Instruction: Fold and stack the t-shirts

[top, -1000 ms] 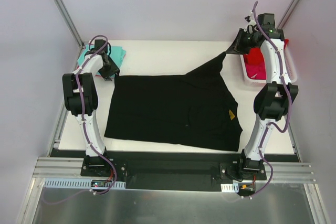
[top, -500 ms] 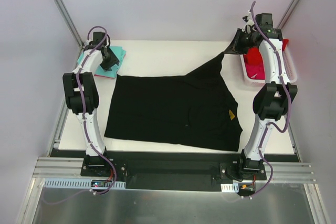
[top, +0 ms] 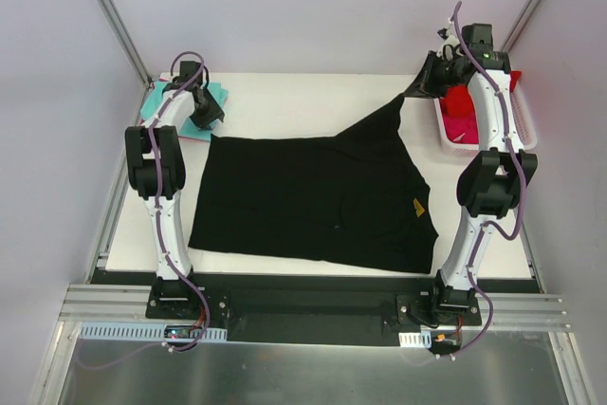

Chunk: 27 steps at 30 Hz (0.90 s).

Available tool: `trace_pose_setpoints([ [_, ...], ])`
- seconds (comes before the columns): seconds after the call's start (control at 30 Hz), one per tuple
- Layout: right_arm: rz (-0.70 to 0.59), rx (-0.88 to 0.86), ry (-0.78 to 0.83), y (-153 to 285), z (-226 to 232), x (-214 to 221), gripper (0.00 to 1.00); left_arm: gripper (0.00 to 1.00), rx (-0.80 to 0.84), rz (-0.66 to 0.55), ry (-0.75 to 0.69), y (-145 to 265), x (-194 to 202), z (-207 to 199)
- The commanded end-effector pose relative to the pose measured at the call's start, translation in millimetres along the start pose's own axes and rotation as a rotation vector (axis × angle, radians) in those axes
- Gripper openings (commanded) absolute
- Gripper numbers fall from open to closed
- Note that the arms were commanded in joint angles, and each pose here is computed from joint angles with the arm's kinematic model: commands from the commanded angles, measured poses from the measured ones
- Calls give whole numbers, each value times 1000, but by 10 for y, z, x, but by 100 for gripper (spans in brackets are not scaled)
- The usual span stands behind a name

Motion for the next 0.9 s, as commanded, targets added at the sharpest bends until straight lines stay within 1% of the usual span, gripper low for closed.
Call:
trace_pose_setpoints([
  [0.0,-66,-49,63,225,214,-78,1,43,49,12,-9,11,40,-109],
  [0.23,-67,-50,64,240,227,-59,1,42,31,-10,-30,243,68,-56],
  [0.5,-77,-51,74,295,272,-45,1,41,31,41,-27,182,234,-33],
  [0.73,-71,-53,69,308,282,-11,1,41,30,23,-27,361,251,-8],
  [0.87,-74,-55,69,347,303,13,1,41,27,33,-22,432,319,32],
])
Point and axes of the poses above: each gripper's point midway between its finger pads, its own y axis back along the fingers, its own z axis along the line the jaws close on, x = y × z, the point moved 6 cm from there along y, back along the fingers, and after that the axes turned 1 degree about -y, right-handed, at the moved point
